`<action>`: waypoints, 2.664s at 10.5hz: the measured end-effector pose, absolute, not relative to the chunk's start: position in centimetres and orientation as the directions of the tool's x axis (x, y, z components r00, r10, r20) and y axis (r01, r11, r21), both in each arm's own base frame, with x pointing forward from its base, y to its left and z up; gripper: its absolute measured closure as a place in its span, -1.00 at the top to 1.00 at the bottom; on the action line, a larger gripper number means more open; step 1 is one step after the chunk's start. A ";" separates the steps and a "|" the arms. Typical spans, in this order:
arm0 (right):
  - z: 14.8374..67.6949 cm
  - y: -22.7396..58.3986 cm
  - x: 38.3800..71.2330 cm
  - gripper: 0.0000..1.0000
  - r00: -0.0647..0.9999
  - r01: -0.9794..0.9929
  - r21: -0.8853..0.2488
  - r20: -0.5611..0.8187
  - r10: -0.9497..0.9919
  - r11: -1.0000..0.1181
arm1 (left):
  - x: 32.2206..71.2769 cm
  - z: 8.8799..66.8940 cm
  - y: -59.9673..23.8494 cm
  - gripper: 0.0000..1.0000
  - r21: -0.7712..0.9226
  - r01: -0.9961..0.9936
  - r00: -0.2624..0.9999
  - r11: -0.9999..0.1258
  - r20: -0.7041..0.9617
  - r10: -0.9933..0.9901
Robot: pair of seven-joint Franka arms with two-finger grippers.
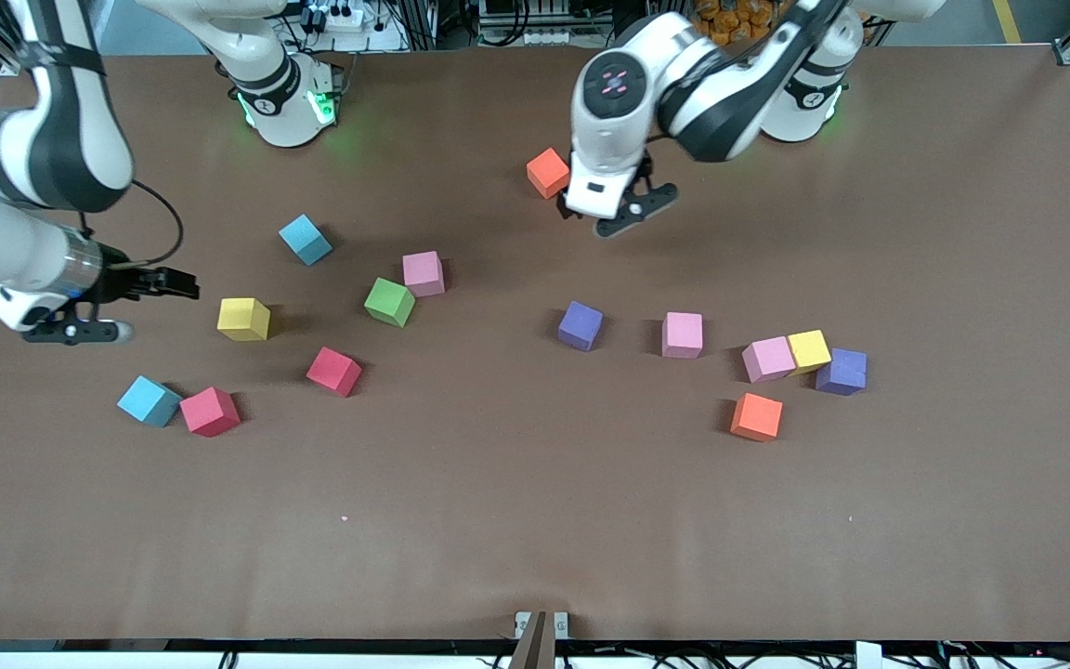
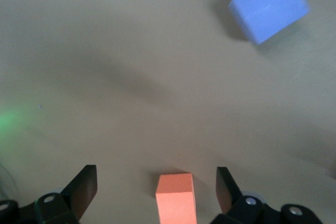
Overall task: Form number 2 with 11 blocks
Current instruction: 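Reach the right gripper to the green cube while the left gripper reaches orange, then grasp the green cube with the right gripper while the left gripper grasps orange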
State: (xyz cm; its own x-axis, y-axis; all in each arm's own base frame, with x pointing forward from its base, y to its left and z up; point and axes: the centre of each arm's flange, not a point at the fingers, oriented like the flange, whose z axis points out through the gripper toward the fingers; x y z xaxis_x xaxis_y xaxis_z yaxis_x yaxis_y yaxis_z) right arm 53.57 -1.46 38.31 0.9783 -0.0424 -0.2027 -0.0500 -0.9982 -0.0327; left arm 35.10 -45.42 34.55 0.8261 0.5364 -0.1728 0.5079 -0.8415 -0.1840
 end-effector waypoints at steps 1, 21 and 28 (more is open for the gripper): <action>37.2 1.2 53.2 1.00 0.977 -0.077 -0.017 -0.200 -0.073 -0.997 | 33.9 32.8 -46.7 1.00 -0.208 0.576 0.777 -0.791 -0.164 0.608; 20.2 23.4 47.6 1.00 0.916 -0.354 0.014 -0.197 -0.350 -0.935 | 20.2 21.0 -49.8 0.98 -0.107 0.649 0.726 -0.753 -0.207 0.656; 19.2 24.2 46.0 0.67 0.905 -0.390 0.000 -0.185 -0.384 -0.921 | 21.9 22.1 -50.8 0.08 0.030 0.345 0.917 -0.938 -0.223 0.331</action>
State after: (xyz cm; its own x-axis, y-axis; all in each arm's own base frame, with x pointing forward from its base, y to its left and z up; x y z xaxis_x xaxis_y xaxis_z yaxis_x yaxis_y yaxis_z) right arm 46.00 24.16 19.16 0.9047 -0.3837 -0.1851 -0.3904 -0.9207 0.0001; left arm 21.85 -50.79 22.06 0.9172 0.3305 -0.2227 0.3453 -0.9380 0.0299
